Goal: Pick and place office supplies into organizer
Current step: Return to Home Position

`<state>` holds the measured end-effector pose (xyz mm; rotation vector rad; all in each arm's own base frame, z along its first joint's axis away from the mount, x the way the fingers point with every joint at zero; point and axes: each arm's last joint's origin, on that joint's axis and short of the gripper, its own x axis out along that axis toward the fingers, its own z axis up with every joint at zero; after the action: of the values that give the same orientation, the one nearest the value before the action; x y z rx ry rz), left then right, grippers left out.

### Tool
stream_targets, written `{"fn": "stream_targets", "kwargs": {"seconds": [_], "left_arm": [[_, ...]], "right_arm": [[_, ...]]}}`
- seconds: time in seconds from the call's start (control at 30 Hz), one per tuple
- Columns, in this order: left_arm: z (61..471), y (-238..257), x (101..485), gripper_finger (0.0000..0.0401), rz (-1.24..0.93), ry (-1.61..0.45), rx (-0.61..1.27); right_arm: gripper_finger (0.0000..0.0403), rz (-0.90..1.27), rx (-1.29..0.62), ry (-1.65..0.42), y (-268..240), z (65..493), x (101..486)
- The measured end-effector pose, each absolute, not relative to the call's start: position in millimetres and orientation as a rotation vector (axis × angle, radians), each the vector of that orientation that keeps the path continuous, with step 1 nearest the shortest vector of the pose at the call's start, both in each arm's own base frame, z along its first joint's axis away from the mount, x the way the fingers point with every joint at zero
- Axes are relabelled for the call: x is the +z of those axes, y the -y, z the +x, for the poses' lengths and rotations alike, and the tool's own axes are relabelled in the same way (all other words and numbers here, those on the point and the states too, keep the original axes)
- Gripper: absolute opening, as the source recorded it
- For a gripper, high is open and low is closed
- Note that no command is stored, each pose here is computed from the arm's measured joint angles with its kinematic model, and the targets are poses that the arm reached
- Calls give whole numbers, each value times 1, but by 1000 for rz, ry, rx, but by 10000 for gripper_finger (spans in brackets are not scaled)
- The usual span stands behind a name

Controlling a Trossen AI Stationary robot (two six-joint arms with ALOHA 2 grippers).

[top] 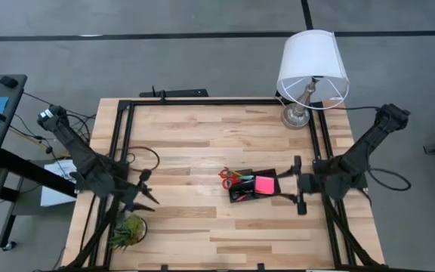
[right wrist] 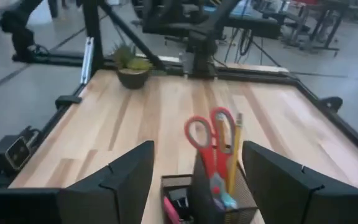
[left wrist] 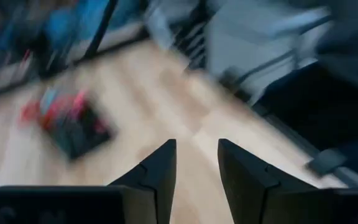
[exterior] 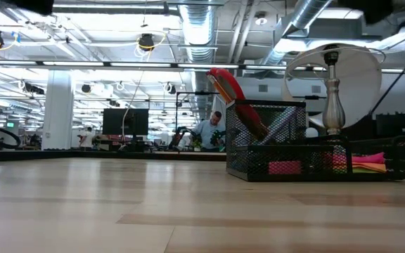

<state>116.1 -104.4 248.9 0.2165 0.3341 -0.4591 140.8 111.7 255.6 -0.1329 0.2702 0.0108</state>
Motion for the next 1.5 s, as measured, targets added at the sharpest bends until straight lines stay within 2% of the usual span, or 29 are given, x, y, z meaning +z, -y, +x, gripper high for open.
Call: {"fn": "stream_targets", "kwargs": {"seconds": [0.13, 0.23, 0.37, 0.5, 0.6, 0.73, 0.97, 1.2, 1.5], "left_arm": [[106, 96, 230, 109, 291, -96, -638], [101, 88, 206, 109, 201, 35, -661], [99, 80, 181, 109, 22, 123, -606], [103, 74, 176, 109, 7, 55, -504], [107, 70, 176, 109, 88, 67, -461], [109, 64, 177, 109, 143, 88, -482], [112, 55, 174, 109, 153, 64, -474], [113, 52, 170, 109, 60, 33, -477], [113, 52, 162, 109, 122, -37, -474]], "right_arm": [[240, -26, 45, -218, -91, 138, 237], [240, 102, 161, -87, -84, 138, 220], [240, 105, 294, 39, -81, 135, 200], [240, -12, 268, 13, -79, 131, 186], [240, -37, 160, 39, -73, 127, 186], [240, -73, 93, 14, -66, 121, 186], [240, -9, 190, -17, -58, 108, 186], [240, 86, 226, 12, -58, 105, 170], [240, 29, 224, -41, -58, 105, 164]]}}
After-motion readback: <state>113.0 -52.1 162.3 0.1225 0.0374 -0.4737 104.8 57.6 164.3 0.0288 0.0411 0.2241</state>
